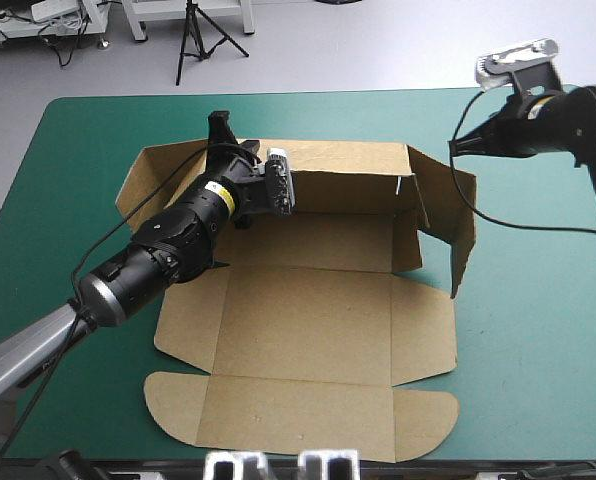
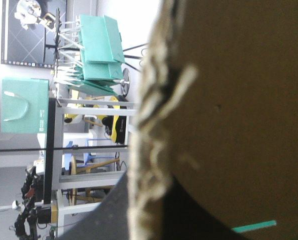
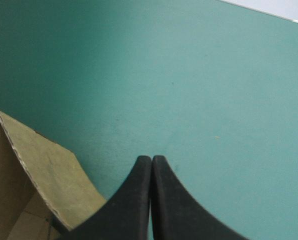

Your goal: Fold the box

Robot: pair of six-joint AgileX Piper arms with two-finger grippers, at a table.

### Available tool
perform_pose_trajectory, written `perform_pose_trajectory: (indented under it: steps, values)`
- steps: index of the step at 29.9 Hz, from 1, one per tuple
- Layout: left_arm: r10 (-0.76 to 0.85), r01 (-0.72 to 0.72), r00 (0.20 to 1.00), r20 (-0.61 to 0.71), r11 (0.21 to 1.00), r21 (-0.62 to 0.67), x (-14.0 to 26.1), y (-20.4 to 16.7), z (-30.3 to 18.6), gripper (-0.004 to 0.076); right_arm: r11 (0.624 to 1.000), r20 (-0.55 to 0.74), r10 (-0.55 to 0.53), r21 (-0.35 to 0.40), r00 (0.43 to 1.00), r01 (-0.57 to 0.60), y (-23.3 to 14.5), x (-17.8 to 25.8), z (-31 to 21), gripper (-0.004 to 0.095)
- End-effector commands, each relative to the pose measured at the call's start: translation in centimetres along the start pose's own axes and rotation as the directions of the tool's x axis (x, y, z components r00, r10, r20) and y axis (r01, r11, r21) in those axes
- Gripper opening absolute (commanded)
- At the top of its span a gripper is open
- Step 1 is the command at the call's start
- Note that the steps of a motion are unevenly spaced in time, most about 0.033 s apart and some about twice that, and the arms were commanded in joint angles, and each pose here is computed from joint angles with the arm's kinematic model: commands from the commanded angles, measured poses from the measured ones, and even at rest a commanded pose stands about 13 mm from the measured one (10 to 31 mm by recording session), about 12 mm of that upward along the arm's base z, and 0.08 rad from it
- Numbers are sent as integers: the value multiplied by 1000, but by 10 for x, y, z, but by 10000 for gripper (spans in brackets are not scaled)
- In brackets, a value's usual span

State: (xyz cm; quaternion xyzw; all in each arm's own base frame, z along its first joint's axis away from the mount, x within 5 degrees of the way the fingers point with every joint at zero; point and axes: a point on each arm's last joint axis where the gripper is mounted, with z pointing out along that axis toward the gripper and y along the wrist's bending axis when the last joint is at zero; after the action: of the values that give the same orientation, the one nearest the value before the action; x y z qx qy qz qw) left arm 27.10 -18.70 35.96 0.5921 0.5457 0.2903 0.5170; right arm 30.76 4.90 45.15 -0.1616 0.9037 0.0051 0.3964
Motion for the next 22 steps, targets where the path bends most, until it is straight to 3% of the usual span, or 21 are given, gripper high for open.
perform_pose_trajectory:
  steps: [1, 5, 11, 22]
  values:
    - [-28, 29, 1000, 9, 995, -92, -3, 22, -17, -8, 996, 56, -1, -84, 998, 6, 2, -24, 4, -18]
    - [0, -1, 1000, -10, 994, -105, -2, 22, -15, -8, 987, -20, 0, -161, 1000, -3, 4, -37, 29, -18]
    - [-1, -6, 998, -70, 996, -92, 1, 14, -4, -8, 960, -17, 10, -281, 1000, -14, 13, -43, 47, -18]
    - [-28, 20, 997, -74, 994, -107, 3, 8, -2, -8, 957, -103, -12, -289, 995, -18, 12, -26, 70, -18]
